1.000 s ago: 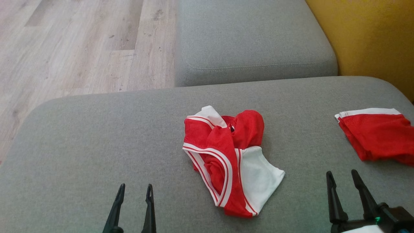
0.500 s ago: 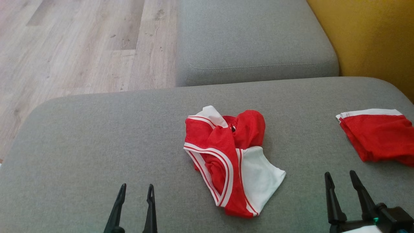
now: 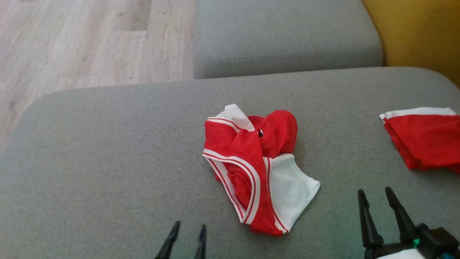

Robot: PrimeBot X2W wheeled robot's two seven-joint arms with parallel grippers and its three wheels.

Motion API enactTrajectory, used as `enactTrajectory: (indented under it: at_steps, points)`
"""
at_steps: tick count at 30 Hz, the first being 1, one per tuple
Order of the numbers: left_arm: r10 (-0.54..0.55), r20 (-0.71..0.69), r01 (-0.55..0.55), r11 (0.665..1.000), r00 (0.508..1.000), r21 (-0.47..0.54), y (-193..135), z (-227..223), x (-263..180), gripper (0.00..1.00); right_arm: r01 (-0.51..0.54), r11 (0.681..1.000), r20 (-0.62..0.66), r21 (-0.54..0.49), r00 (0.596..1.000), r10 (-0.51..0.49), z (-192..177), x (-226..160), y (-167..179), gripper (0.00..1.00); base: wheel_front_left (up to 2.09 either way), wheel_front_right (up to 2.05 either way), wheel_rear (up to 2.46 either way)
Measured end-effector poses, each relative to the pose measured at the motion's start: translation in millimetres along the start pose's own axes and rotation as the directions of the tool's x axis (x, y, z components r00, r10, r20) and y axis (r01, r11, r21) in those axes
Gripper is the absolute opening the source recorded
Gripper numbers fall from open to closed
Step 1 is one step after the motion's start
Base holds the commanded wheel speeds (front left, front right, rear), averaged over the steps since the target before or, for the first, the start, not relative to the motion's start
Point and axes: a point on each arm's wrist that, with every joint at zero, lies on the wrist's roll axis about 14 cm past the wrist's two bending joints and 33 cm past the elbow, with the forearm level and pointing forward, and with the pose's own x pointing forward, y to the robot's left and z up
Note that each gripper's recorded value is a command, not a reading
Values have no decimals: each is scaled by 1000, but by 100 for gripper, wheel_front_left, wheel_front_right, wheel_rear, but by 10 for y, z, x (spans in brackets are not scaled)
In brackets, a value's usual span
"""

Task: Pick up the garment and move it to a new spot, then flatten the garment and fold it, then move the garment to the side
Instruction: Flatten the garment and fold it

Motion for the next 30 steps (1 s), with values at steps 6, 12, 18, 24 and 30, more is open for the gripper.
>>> enactTrajectory:
  at_steps: [6, 12, 18, 24, 30]
  points:
    - [-208, -125, 209, 978, 970, -2, -390, -301, 201, 100, 18, 1000, -10, -9, 1000, -18, -14, 76, -87, 100, 0, 0, 0]
    - [-331, -259, 347, 938, 907, 15, -624, -583, 341, 100, 25, 999, -35, -25, 999, -26, -62, 176, -171, 100, 0, 0, 0]
    - [-410, -254, 429, 903, 876, 24, -834, -507, 718, 100, 38, 998, -12, -44, 999, -39, 24, 332, -279, 100, 0, 0, 0]
    - [-411, -340, 456, 888, 846, 60, -843, -753, 782, 0, 89, 995, -30, -44, 995, -90, -21, 235, -423, 100, 0, 0, 0]
    - [-483, -311, 526, 848, 818, 67, -1061, -637, 826, 0, 129, 991, -12, -32, 992, -130, 26, 130, -500, 100, 0, 0, 0]
